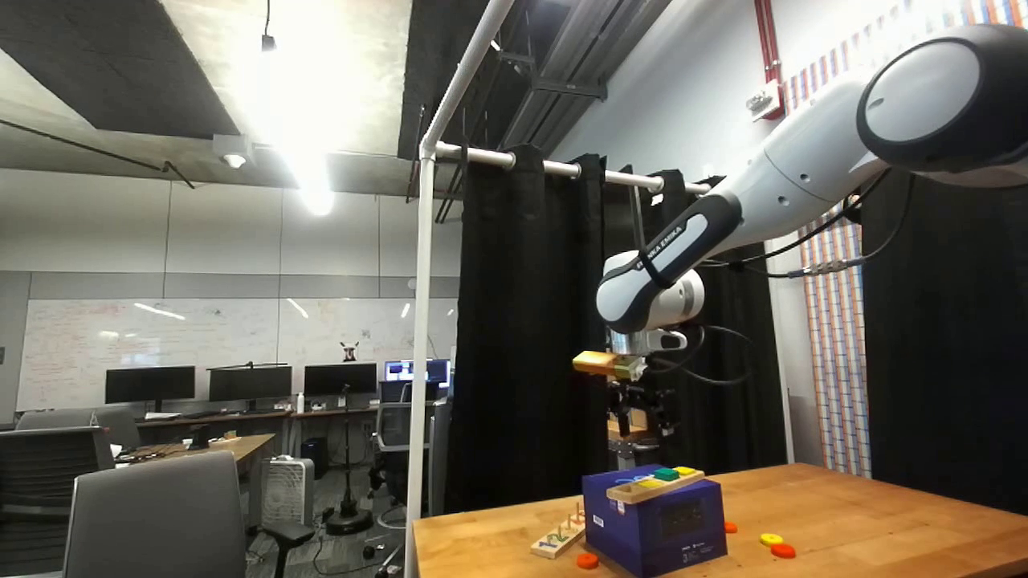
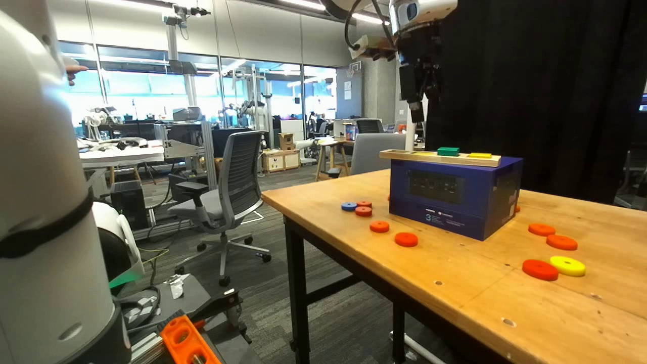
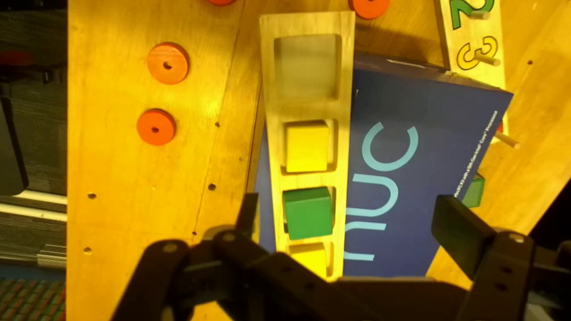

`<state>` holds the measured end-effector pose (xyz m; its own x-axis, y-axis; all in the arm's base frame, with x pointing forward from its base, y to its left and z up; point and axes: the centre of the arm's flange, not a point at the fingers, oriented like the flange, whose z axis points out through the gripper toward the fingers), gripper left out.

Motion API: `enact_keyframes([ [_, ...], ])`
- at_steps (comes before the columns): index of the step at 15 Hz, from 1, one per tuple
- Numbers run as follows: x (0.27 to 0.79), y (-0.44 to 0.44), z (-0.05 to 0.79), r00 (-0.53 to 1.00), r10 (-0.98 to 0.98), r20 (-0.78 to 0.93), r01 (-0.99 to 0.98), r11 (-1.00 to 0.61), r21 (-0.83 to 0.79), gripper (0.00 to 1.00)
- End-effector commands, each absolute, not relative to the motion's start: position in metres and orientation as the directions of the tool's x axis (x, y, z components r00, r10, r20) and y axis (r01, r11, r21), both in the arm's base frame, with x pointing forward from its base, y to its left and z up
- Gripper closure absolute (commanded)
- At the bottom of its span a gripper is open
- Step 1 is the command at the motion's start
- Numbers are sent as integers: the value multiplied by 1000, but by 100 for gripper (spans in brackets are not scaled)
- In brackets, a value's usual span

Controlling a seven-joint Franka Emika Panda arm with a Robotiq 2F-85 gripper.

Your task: Pick up the yellow square from the table and place it on the wooden board on top of the blue box

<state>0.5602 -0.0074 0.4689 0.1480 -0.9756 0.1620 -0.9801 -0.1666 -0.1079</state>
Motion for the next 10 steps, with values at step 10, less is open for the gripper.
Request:
enact_keyframes([
  [10,374,-49,533,697,-687,207,-696,-717,-35,0],
])
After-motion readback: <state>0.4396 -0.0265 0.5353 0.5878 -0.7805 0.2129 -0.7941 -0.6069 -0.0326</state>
